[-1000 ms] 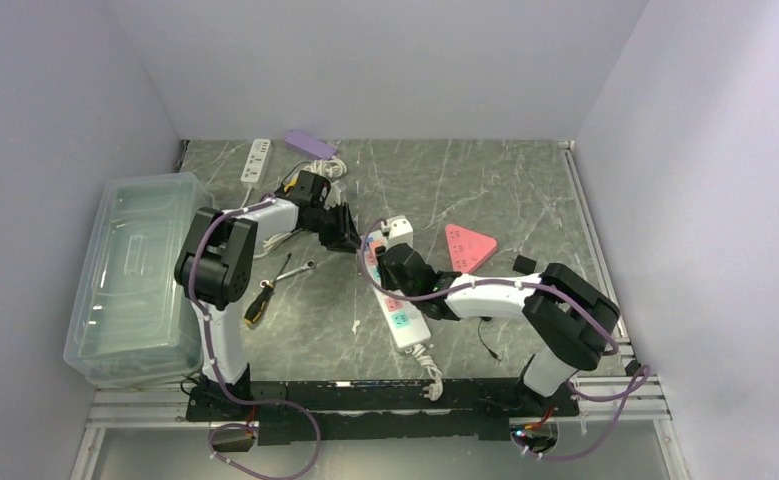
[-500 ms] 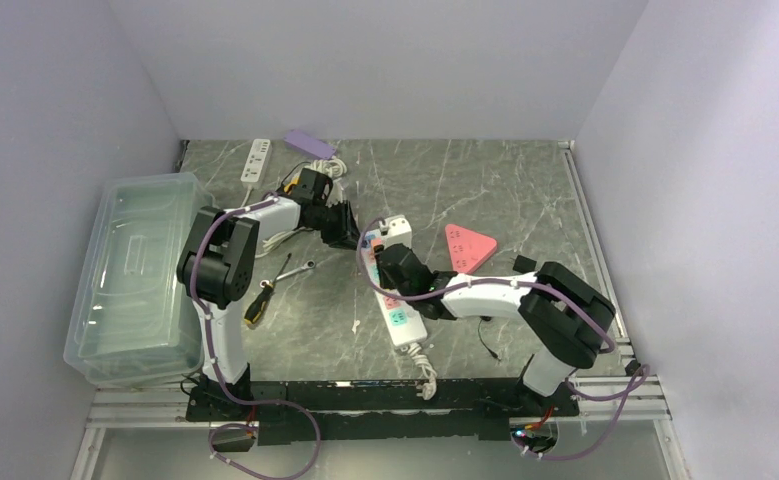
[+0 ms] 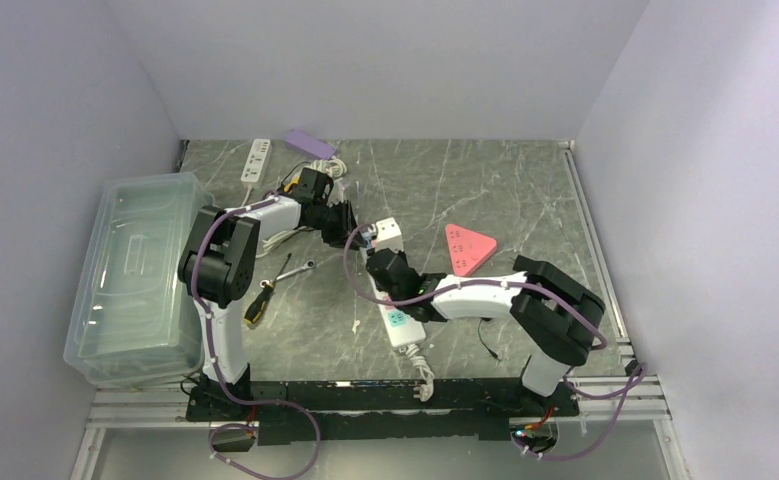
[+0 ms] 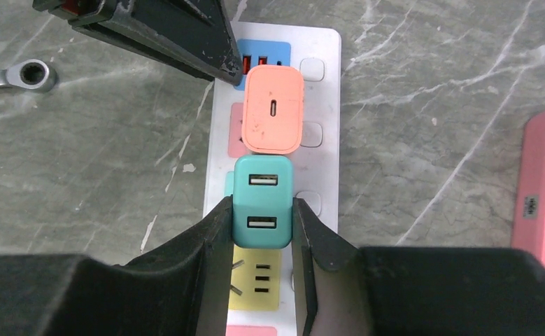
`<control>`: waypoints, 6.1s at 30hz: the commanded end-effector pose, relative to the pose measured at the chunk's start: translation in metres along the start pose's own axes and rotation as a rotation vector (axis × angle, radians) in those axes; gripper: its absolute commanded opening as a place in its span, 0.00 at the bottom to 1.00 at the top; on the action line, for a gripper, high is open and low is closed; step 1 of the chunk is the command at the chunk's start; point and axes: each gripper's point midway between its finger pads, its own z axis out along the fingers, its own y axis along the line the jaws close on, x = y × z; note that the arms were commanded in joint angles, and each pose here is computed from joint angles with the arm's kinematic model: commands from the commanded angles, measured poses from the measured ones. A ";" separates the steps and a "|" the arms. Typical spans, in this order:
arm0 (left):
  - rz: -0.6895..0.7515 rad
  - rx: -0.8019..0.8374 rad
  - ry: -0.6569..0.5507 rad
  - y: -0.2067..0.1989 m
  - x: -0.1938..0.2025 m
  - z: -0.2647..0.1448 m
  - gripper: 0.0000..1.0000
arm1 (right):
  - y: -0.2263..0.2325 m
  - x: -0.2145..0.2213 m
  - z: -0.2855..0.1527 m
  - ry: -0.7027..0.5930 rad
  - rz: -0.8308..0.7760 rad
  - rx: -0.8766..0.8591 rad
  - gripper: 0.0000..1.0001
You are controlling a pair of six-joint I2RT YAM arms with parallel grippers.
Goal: Pull the plug off the socket
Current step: Remove the plug from the socket.
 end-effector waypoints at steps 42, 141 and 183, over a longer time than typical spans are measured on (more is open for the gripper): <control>-0.003 -0.110 0.106 0.031 0.033 0.021 0.26 | -0.007 -0.004 -0.004 0.033 0.198 -0.197 0.00; 0.007 -0.109 0.139 0.030 0.038 0.026 0.27 | 0.007 -0.031 -0.026 -0.028 0.165 -0.370 0.00; -0.033 0.450 0.048 -0.072 0.011 -0.021 0.28 | -0.027 -0.059 -0.068 -0.305 0.291 -0.362 0.00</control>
